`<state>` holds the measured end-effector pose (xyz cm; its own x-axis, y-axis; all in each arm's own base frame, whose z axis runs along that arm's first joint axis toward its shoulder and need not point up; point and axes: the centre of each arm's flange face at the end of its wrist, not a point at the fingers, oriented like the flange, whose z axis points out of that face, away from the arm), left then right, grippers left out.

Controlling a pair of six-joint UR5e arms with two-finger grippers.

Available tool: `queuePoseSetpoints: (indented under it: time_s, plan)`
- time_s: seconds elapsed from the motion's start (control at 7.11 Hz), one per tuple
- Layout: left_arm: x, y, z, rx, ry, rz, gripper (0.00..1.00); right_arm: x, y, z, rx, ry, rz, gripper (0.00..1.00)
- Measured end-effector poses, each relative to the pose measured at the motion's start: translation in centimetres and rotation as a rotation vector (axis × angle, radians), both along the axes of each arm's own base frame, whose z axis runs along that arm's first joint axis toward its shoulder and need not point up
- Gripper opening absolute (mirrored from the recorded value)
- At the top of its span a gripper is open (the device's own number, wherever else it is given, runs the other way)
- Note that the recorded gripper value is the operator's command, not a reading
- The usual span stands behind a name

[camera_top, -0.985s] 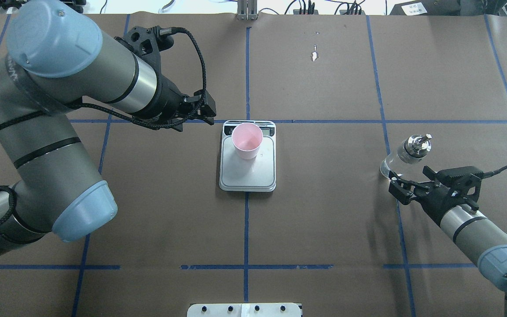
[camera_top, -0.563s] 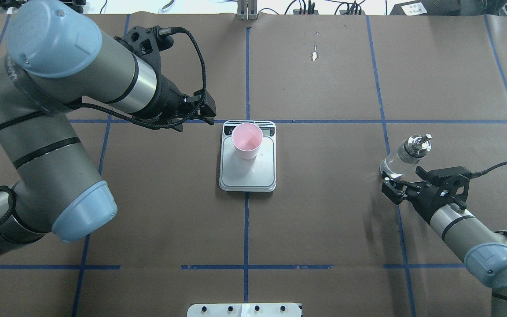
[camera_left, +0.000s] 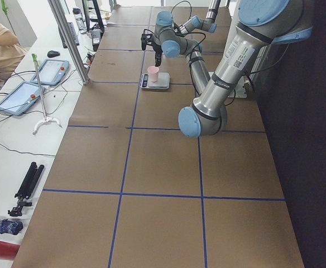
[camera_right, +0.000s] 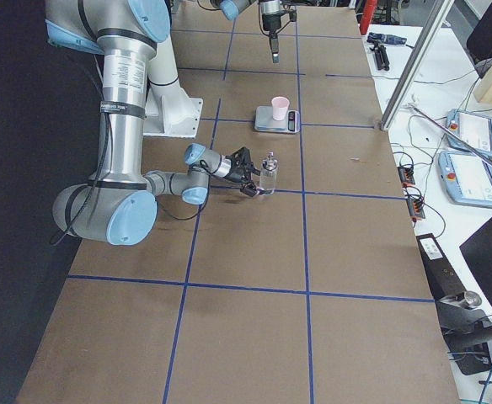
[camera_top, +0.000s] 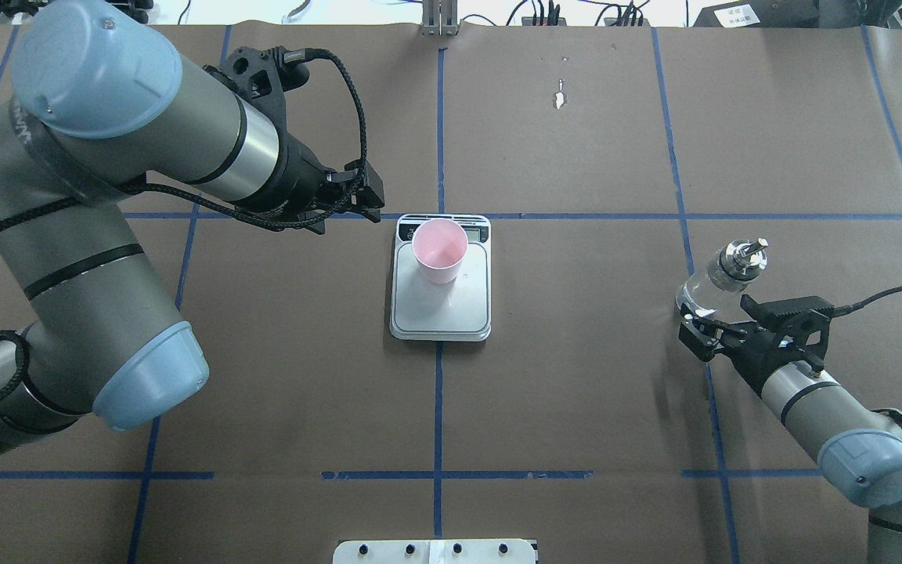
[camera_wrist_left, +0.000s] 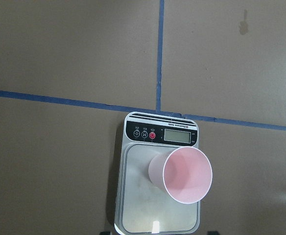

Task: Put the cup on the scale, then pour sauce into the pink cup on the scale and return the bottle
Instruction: 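Lift the glass bottle with the right gripper and raise it upward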

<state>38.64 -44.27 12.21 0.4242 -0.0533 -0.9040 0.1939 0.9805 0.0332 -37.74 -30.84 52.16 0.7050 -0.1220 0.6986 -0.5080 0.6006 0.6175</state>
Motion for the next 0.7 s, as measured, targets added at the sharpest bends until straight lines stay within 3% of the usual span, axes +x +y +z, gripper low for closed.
queuePoseSetpoints:
  time_s: [0.42,0.7]
  plan:
    - [0.0,0.0,0.1,-0.001,-0.002,0.000,0.72,-0.4,-1.3,-1.1,0.010,-0.020,0.028,0.98]
    - [0.0,0.0,0.4,-0.002,-0.007,0.001,0.72,-0.3,-1.7,-0.8,0.013,-0.012,0.046,0.87]
